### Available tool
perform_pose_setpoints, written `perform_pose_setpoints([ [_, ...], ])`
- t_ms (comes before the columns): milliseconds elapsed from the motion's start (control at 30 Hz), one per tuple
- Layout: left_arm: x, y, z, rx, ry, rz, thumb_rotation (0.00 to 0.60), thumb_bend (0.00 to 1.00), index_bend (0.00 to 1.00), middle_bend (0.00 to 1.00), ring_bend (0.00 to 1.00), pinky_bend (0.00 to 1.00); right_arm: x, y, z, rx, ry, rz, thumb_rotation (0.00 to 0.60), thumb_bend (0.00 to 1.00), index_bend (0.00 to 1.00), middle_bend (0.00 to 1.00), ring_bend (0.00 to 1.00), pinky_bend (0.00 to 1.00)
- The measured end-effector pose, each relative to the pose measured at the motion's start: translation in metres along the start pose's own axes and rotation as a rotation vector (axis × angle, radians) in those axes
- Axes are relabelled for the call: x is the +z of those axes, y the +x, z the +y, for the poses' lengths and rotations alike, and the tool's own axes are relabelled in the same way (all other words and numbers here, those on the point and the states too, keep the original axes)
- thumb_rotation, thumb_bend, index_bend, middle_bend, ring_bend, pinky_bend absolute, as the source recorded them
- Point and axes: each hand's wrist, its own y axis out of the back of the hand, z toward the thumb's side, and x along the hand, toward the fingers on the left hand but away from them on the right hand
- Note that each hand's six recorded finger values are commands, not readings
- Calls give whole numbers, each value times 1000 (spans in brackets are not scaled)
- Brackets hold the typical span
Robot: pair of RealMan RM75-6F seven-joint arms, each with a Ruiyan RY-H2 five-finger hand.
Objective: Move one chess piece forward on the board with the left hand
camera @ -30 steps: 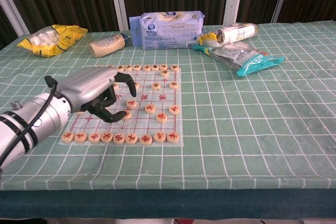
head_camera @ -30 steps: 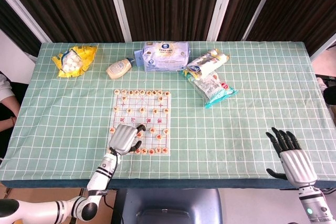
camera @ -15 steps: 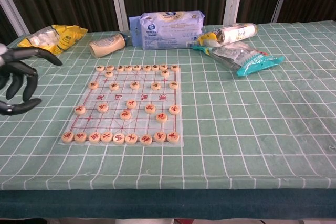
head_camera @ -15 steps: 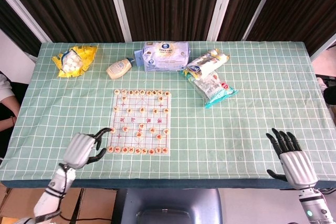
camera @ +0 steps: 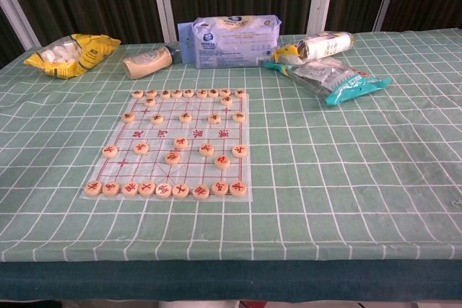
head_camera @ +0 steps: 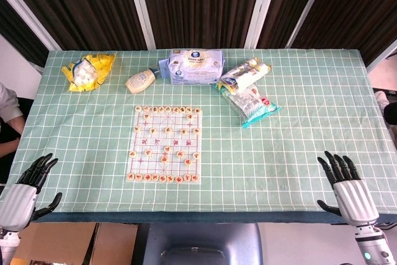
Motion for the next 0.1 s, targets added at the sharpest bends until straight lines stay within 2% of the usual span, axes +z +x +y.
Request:
perform_pose_setpoints([
  [100,1,0,0,-3,6,-1,600,373,0,0,0,191,-1,0,-1,2,4,-1,600,159,0,0,0,0],
])
